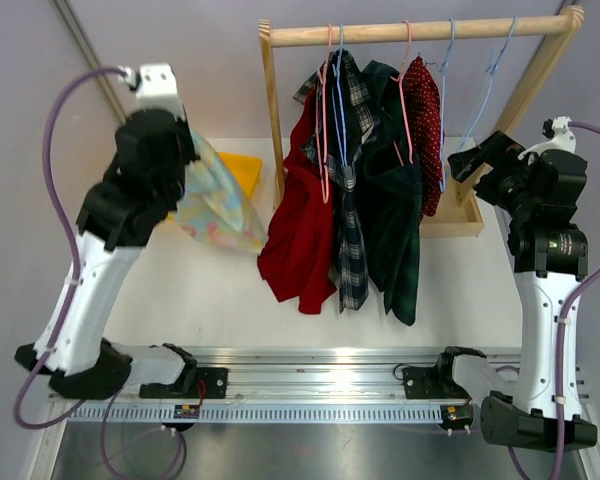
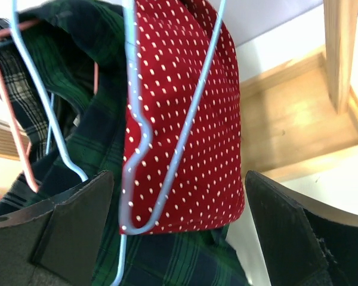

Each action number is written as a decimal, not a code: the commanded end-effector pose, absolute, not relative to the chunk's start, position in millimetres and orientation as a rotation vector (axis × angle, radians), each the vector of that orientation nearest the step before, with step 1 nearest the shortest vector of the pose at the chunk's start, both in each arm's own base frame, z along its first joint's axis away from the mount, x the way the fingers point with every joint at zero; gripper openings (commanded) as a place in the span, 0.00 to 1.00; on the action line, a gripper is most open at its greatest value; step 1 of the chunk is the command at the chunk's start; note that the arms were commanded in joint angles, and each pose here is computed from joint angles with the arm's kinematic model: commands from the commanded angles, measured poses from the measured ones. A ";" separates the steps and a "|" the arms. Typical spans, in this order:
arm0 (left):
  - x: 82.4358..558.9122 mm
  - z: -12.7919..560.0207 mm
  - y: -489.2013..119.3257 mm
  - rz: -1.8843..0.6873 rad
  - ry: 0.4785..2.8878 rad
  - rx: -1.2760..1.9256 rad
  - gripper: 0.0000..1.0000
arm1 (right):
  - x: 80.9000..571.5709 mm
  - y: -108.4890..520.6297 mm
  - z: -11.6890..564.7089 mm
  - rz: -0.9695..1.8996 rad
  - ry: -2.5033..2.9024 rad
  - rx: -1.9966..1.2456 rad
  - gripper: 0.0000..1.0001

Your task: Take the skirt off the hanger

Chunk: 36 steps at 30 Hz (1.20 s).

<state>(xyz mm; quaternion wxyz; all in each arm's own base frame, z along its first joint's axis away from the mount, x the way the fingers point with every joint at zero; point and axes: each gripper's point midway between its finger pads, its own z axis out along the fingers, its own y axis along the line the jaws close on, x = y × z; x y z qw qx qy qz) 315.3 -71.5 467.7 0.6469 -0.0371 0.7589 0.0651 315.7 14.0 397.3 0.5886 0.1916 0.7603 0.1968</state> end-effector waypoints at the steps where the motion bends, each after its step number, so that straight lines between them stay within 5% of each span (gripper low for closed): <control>1: 357.4 549.0 -47.8 0.026 1.515 -0.233 0.00 | 318.0 18.3 402.8 0.500 1.723 0.435 1.00; 9: 456.0 519.4 -20.9 0.129 1.571 -0.308 0.00 | 308.0 21.8 406.0 0.404 1.724 0.385 1.00; 13: 481.6 421.4 -8.6 0.182 1.747 -0.330 0.04 | 304.0 20.1 412.6 0.390 1.706 0.389 0.99; 15: 487.6 388.1 -4.5 0.188 1.803 -0.342 0.24 | 302.6 19.0 415.8 0.383 1.699 0.389 0.99; 17: 496.3 341.6 0.0 0.109 1.905 -0.360 0.94 | 298.9 16.1 422.6 0.367 1.684 0.395 0.99; 18: 497.5 329.0 2.2 0.069 1.941 -0.368 0.99 | 297.3 14.1 424.0 0.357 1.680 0.404 0.99; 22: 493.8 312.7 11.5 0.018 2.006 -0.411 0.99 | 284.1 11.3 446.5 0.345 1.623 0.400 0.99; 27: 459.0 364.8 4.3 -0.039 1.901 -0.351 0.99 | 274.1 25.5 475.5 0.433 1.561 0.348 0.99; 36: 371.2 382.5 -32.7 -0.256 1.831 -0.187 0.99 | 321.2 53.3 513.0 0.591 1.555 0.228 0.99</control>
